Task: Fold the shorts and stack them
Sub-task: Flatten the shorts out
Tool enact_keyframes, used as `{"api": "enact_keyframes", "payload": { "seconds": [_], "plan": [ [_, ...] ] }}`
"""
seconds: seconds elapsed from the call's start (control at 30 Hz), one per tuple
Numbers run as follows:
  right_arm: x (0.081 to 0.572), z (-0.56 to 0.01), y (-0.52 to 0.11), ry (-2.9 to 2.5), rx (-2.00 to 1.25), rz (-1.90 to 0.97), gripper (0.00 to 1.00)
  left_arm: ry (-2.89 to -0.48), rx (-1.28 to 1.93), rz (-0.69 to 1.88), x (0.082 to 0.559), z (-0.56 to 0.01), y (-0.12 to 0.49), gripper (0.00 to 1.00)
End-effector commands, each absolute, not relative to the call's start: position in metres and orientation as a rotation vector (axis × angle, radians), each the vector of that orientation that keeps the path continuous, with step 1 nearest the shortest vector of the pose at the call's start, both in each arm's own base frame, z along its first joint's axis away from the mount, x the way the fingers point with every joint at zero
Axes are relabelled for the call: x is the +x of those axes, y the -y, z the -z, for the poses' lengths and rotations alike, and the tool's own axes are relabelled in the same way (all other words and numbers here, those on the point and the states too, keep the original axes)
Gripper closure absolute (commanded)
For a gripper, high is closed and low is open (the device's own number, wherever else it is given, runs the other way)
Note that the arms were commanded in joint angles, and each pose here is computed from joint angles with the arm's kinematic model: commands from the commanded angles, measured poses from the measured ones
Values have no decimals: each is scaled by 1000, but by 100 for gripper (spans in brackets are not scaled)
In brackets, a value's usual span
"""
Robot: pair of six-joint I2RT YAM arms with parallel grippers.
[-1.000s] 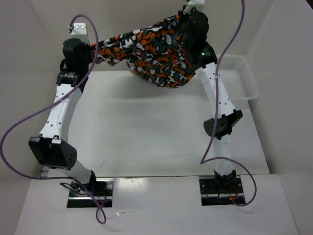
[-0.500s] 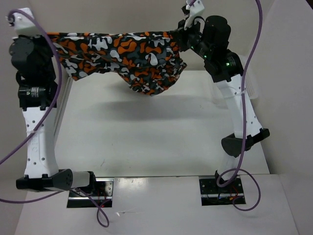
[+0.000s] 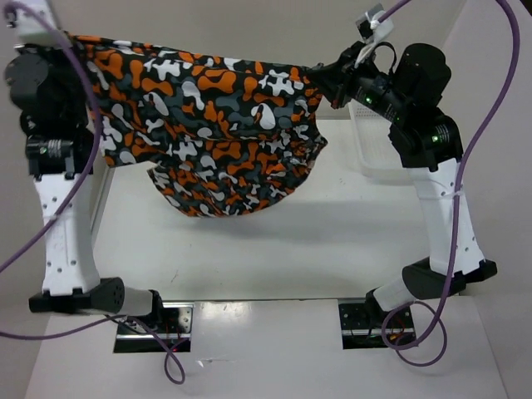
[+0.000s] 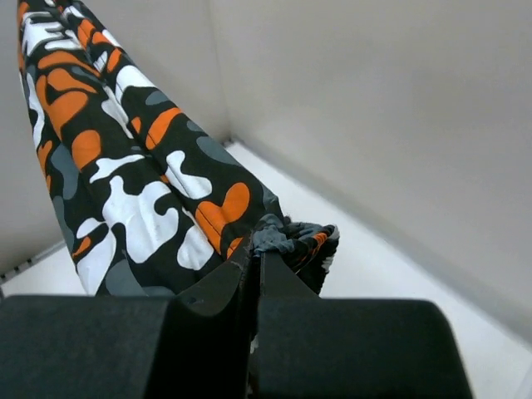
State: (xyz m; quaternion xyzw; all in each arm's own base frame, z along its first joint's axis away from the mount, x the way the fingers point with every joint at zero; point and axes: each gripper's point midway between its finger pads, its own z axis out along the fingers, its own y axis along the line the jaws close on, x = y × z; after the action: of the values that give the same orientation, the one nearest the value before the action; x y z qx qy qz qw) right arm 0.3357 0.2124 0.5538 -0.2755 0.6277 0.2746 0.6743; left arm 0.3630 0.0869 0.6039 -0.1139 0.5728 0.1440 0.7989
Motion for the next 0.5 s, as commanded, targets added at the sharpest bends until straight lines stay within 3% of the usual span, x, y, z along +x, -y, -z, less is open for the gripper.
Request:
{"api": "enact_keyframes", "payload": {
  "seconds": [0.0,0.17,0.27,0.4,0.47],
  "plan": [
    [381,-503,-181,-1600,-376,-662,100,-1385,-247,-337,423,-542,-95,100],
    [421,-412,-193,-1821,-225,-769,100,-1573,-185,-303,491,-453,-66,100],
    [452,-412,-193,-1820,-157,-769,100,-1592,-174,-297,527,-428,-58,100],
    [533,-370,-165,-1869,30,-558,100,-1600,-163,-289,557,-408,-48,100],
    [550,-364,-158,-1858,52,-491,100,-1609,-162,-290,568,-398,-48,100]
  ]
}}
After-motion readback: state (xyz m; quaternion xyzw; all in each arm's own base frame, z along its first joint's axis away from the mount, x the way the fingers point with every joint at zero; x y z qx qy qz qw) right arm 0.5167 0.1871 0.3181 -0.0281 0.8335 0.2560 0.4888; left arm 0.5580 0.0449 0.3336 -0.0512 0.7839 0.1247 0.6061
